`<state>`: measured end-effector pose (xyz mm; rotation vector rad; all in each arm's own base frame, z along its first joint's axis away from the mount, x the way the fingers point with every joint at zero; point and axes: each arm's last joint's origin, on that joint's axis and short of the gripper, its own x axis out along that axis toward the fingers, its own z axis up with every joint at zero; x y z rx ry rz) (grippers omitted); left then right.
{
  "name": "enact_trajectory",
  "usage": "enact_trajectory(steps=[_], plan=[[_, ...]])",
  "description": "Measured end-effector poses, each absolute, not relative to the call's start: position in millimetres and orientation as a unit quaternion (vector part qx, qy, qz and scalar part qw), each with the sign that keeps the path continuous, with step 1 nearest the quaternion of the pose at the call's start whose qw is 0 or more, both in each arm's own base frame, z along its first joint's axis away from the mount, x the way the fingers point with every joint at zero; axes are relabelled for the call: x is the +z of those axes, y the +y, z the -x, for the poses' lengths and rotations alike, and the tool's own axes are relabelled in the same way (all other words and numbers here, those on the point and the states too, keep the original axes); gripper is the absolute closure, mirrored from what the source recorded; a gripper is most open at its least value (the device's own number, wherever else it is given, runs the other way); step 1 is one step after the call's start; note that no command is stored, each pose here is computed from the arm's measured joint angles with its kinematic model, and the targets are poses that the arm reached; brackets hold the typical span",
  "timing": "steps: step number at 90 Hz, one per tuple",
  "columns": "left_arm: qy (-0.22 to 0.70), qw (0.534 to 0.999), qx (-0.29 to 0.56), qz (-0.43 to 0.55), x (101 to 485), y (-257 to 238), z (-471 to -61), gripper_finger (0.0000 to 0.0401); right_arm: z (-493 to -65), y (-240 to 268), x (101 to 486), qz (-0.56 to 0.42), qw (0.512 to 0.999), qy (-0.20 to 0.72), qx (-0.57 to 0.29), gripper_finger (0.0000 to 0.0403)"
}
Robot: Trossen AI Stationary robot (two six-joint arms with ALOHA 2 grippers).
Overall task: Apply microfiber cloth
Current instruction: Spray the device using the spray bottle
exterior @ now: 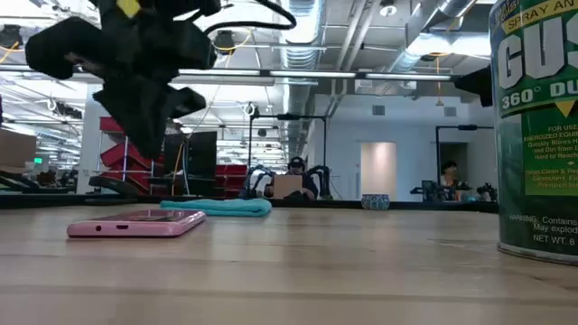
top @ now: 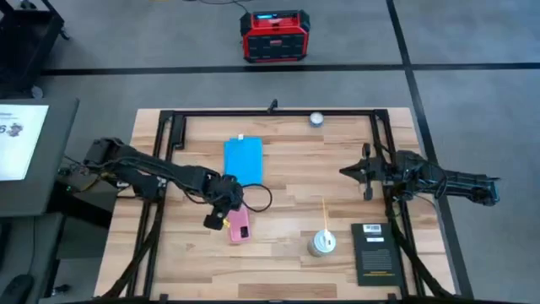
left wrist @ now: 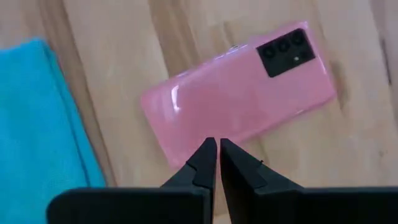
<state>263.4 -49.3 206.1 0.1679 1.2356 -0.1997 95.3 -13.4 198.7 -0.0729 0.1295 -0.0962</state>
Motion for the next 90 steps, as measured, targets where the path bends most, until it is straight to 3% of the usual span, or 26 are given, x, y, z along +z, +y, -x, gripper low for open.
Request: enact_trajectory(steps=[90], plan=[[0.498, 0.866, -0.039, 0.01, 138, -58, -250, 0.0401, -95, -13, 198, 0.036, 0.996, 0.065, -0.048, 0.0403]])
